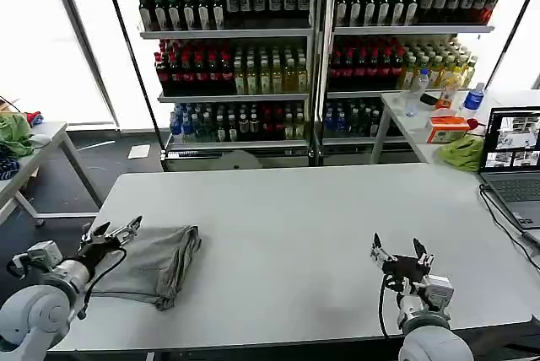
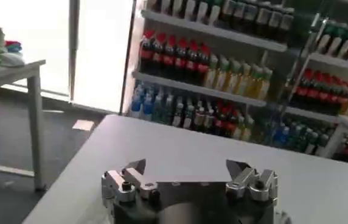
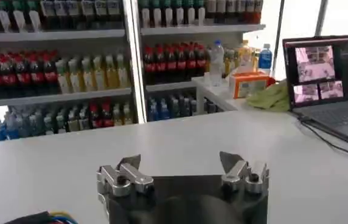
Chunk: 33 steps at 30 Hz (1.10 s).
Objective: Fold and organize the clothes.
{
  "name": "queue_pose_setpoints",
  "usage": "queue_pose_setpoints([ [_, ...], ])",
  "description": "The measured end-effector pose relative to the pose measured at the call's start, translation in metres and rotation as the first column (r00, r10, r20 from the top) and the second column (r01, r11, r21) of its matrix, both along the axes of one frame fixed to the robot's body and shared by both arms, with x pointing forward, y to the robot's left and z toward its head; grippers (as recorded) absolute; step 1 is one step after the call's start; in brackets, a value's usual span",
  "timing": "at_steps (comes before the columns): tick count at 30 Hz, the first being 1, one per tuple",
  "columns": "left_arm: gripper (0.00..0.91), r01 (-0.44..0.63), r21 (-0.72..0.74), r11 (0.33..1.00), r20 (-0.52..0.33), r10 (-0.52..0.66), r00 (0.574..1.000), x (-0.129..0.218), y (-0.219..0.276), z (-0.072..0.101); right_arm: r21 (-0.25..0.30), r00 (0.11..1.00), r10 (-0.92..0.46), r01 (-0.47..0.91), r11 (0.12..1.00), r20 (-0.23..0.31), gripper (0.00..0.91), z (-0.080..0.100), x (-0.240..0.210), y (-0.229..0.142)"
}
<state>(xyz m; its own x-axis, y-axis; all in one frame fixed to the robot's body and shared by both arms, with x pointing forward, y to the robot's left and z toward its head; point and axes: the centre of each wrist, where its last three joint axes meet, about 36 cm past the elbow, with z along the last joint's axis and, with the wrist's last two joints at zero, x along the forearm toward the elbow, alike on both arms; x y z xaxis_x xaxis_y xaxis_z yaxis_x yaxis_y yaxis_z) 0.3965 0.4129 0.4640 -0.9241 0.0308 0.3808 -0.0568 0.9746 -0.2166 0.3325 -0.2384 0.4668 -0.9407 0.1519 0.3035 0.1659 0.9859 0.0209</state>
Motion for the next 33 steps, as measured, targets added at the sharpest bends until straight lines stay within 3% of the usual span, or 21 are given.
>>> queue_pose_setpoints([
  [13, 0.907, -0.075, 0.027, 0.997, -0.079, 0.077, 0.994, 0.000, 0.031, -0.037, 0.002, 1.000, -0.003, 0.003, 1.000, 0.005, 0.907, 0.002, 0.000, -0.005],
  [33, 0.907, -0.049, 0.059, 0.997, -0.107, 0.055, 0.993, -0.009, 0.045, -0.068, 0.005, 1.000, -0.004, 0.004, 1.000, 0.004, 0.907, 0.004, -0.006, -0.005],
])
